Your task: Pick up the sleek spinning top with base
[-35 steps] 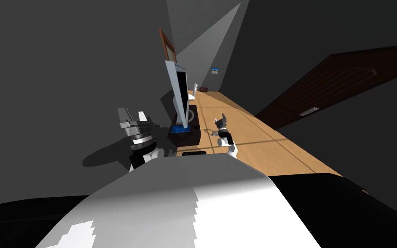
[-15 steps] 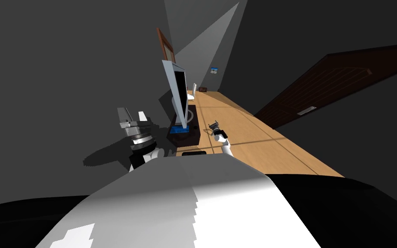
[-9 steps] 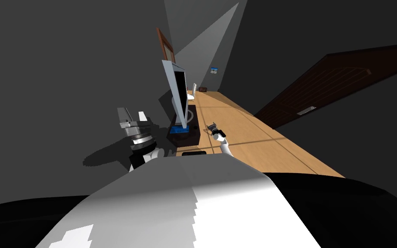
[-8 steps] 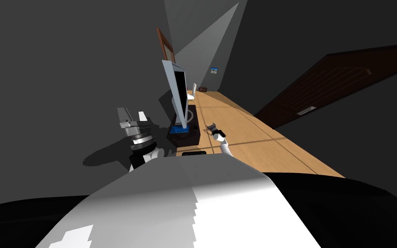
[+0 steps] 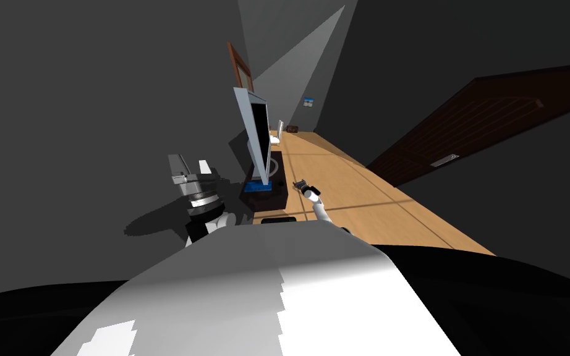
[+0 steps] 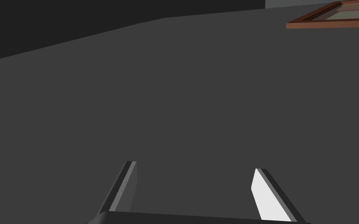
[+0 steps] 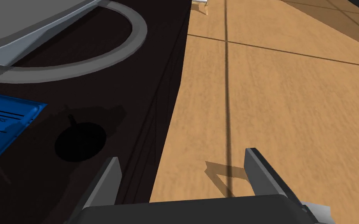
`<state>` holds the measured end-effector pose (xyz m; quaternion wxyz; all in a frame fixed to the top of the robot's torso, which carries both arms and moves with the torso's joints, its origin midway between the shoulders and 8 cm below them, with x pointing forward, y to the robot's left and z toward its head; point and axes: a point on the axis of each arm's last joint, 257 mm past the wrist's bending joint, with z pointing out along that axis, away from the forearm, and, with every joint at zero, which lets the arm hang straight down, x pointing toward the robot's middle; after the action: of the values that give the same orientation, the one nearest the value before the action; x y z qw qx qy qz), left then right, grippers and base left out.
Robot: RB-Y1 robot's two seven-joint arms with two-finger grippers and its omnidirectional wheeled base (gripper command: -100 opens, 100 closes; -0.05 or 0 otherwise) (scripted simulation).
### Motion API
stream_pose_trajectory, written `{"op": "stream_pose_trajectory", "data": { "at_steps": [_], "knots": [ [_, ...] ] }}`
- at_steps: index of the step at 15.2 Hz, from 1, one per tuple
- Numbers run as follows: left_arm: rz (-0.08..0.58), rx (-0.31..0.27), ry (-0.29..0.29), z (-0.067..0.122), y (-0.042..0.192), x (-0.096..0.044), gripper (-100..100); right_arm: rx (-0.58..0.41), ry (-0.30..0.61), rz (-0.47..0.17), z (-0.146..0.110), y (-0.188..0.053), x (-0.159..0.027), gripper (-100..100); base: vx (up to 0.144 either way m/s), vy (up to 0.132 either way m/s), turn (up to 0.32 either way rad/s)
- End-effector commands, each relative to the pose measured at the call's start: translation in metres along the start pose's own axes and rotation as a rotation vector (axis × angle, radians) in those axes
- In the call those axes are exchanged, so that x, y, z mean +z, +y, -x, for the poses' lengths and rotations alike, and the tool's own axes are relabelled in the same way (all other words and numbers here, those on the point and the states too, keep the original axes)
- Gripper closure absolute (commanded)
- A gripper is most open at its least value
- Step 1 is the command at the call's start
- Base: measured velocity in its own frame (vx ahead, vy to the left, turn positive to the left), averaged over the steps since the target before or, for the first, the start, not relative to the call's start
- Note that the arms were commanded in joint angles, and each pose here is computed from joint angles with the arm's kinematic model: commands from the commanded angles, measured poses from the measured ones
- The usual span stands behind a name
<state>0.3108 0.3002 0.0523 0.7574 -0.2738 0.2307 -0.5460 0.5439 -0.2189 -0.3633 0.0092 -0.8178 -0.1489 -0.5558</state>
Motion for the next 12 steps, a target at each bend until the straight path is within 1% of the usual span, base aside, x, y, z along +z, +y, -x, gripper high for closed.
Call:
{"op": "stream_pose_trajectory", "data": {
  "at_steps": [1,2,3,5,6,7,8,9,11,12],
  "knots": [
    [0.000,0.000,0.000,0.000,0.000,0.000,0,0.037,-0.034,-0.016,0.016,-0.005,0.004,-100,0.040,-0.001,0.011],
    [0.000,0.000,0.000,0.000,0.000,0.000,0,0.037,-0.037,-0.017,0.017,-0.005,0.003,-100,0.024,-0.001,-0.005],
    [0.000,0.000,0.000,0.000,0.000,0.000,0,0.109,-0.055,-0.054,0.019,-0.019,0.011,-100,0.031,-0.005,0.034],
    [0.000,0.000,0.000,0.000,0.000,0.000,0,0.115,-0.075,-0.054,0.030,-0.019,0.010,-100,0.039,-0.002,0.035],
    [0.000,0.000,0.000,0.000,0.000,0.000,0,0.180,-0.085,-0.089,0.026,-0.032,0.017,-100,0.042,0.003,0.037],
    [0.000,0.000,0.000,0.000,0.000,0.000,0,0.188,-0.105,-0.089,0.037,-0.033,0.016,-100,0.049,0.002,0.045],
    [0.000,0.000,0.000,0.000,0.000,0.000,0,0.190,-0.113,-0.088,0.040,-0.033,0.016,-100,0.039,0.000,0.019],
    [0.000,0.000,0.000,0.000,0.000,0.000,0,0.253,-0.117,-0.122,0.034,-0.046,0.022,-100,0.055,-0.002,0.043],
    [0.000,0.000,0.000,0.000,0.000,0.000,0,0.261,-0.149,-0.120,0.050,-0.047,0.020,-100,0.052,-0.002,0.036],
    [0.000,0.000,0.000,0.000,0.000,0.000,0,0.261,-0.149,-0.120,0.050,-0.047,0.020,-100,0.024,-0.002,-0.002]
  ]
}}
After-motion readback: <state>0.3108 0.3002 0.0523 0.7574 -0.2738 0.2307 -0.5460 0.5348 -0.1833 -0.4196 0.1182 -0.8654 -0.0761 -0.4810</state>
